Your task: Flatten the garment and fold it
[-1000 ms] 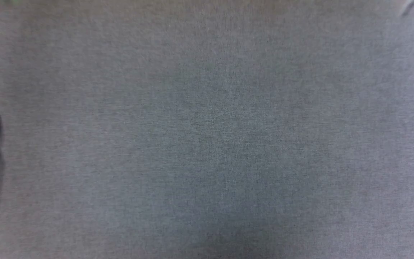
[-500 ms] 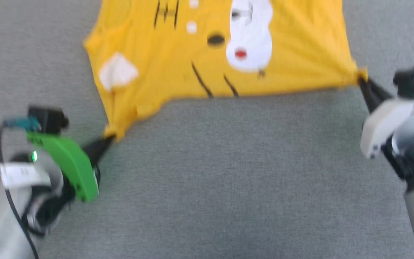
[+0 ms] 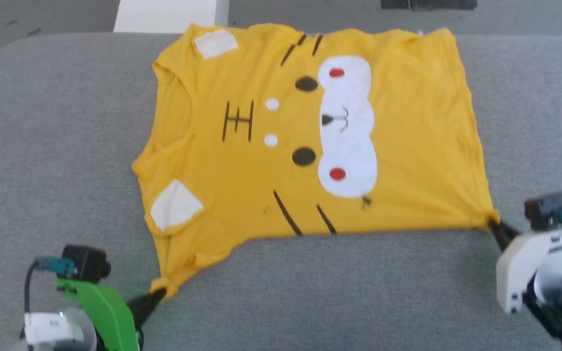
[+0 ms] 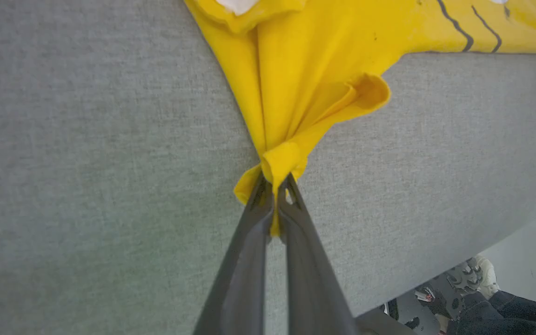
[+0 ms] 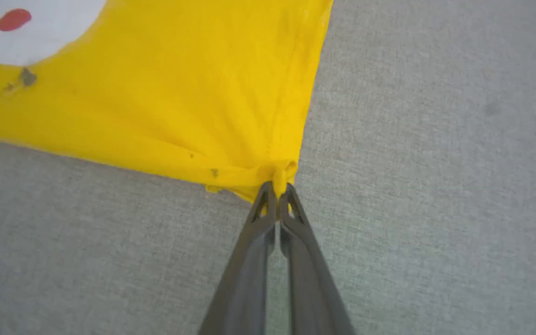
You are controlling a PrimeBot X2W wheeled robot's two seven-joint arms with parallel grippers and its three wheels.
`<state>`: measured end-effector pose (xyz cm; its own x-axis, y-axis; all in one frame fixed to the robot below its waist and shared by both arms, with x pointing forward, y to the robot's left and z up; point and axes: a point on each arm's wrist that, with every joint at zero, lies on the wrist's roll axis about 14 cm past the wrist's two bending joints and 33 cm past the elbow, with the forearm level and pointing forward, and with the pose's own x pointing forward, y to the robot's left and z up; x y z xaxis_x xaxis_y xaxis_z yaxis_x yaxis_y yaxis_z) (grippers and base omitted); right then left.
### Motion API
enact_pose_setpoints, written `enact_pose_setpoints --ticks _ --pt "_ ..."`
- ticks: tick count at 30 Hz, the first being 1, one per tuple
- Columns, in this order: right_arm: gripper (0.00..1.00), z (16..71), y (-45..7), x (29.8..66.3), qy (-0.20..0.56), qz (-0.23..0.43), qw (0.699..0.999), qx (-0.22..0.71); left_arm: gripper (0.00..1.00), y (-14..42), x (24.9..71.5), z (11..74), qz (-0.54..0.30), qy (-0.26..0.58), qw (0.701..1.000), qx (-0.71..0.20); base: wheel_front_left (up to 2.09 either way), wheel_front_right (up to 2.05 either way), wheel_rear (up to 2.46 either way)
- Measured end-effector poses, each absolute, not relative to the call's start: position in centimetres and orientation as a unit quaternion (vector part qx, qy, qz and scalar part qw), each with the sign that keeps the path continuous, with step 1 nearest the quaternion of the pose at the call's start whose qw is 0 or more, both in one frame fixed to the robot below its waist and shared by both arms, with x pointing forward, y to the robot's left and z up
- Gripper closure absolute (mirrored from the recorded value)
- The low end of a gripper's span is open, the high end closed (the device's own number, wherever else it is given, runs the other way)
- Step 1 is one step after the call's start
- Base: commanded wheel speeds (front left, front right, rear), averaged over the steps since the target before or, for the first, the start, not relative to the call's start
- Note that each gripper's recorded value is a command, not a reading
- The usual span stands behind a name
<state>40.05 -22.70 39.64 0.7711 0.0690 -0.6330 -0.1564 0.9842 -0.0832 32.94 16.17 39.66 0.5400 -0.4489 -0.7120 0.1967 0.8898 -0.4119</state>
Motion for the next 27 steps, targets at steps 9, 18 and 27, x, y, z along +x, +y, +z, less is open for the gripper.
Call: enact_pose_setpoints --ticks 9,18,27 --pt "1.0 39.2 -22.5 36.5 0.334 0.049 0.941 -0.033 1.0 16.7 32.2 40.4 -0.168 0.382 0.901 -0.119 0.0 0.0 0.0" --pt "1.0 41.1 -20.8 37.7 0.23 0.07 0.97 -0.025 1.0 14.5 37.4 45.1 -0.189 0.157 0.967 -0.063 0.0 0.0 0.0" --pt "1.0 42.9 -20.2 41.6 0.19 0.095 0.976 -0.054 1.0 13.6 44.1 50.1 -0.23 0.041 0.972 -0.013 0.0 0.0 0.0"
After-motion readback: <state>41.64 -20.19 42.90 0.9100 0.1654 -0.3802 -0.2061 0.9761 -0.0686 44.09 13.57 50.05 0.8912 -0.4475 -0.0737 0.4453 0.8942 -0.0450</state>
